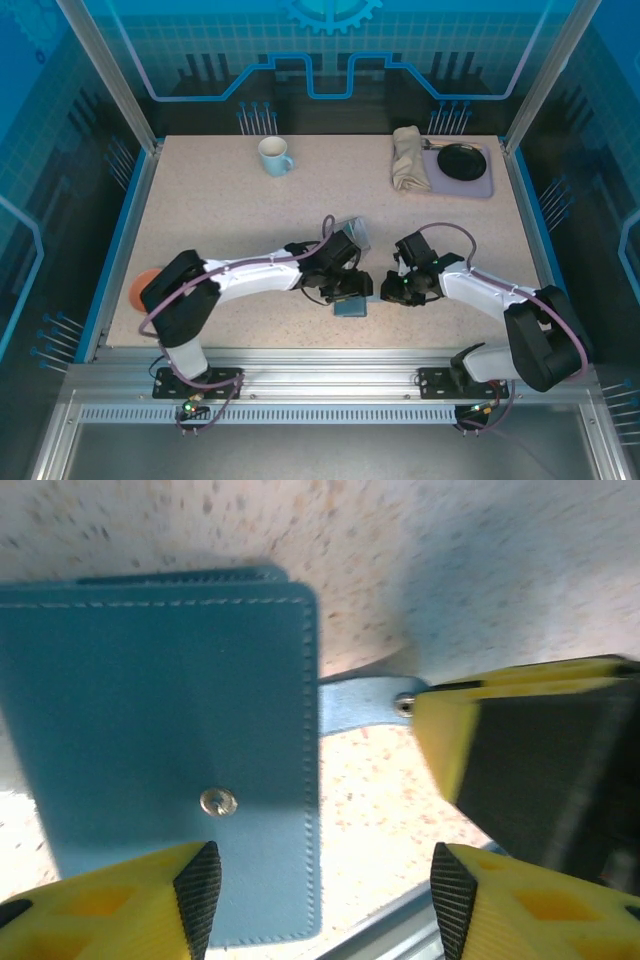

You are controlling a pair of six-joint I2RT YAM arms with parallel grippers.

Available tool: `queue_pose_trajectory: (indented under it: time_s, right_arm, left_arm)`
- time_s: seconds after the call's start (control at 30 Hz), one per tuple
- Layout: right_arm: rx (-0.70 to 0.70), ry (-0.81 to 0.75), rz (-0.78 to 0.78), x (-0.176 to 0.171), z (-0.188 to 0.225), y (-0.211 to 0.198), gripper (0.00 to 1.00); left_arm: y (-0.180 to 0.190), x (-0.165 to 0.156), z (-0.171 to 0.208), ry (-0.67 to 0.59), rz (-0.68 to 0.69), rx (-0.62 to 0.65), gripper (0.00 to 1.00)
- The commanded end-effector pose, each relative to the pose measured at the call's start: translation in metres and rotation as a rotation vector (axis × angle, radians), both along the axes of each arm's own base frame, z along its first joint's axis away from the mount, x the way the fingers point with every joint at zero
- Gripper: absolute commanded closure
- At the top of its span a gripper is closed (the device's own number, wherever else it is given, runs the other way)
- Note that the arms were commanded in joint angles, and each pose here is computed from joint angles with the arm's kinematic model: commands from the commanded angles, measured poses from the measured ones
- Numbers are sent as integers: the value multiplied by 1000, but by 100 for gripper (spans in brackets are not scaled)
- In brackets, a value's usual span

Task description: Put the credit cards into the card holder

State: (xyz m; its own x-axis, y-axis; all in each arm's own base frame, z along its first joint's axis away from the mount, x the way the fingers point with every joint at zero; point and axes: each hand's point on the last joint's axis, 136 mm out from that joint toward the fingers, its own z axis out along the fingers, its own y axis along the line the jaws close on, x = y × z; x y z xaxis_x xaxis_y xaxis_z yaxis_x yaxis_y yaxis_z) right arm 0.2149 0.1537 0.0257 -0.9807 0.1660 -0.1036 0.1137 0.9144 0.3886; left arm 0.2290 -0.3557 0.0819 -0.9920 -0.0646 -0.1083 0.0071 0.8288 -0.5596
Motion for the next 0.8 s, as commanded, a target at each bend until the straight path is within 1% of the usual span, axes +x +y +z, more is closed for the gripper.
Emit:
queue_pose_trajectory:
  time_s: [0.0,0.17,0.33,0.47,0.77]
  right_arm:
    - [27,-4,-15,2,6,0,81]
    - [41,-7,-16,2,10,1,82]
    - [42,-24,-23,5,16,-3,81]
    - [56,-22,-20,5,17,-3,83]
    - [77,-2,-5,4,12,2,81]
  left_arm:
    - [20,5,20,-87,26,29,37]
    - [43,3,10,-69,61,63,37]
    - [54,0,-3,-42,76,95,37]
    - [54,-1,-10,-27,79,102,37]
    - [51,0,-16,-6,80,108,37]
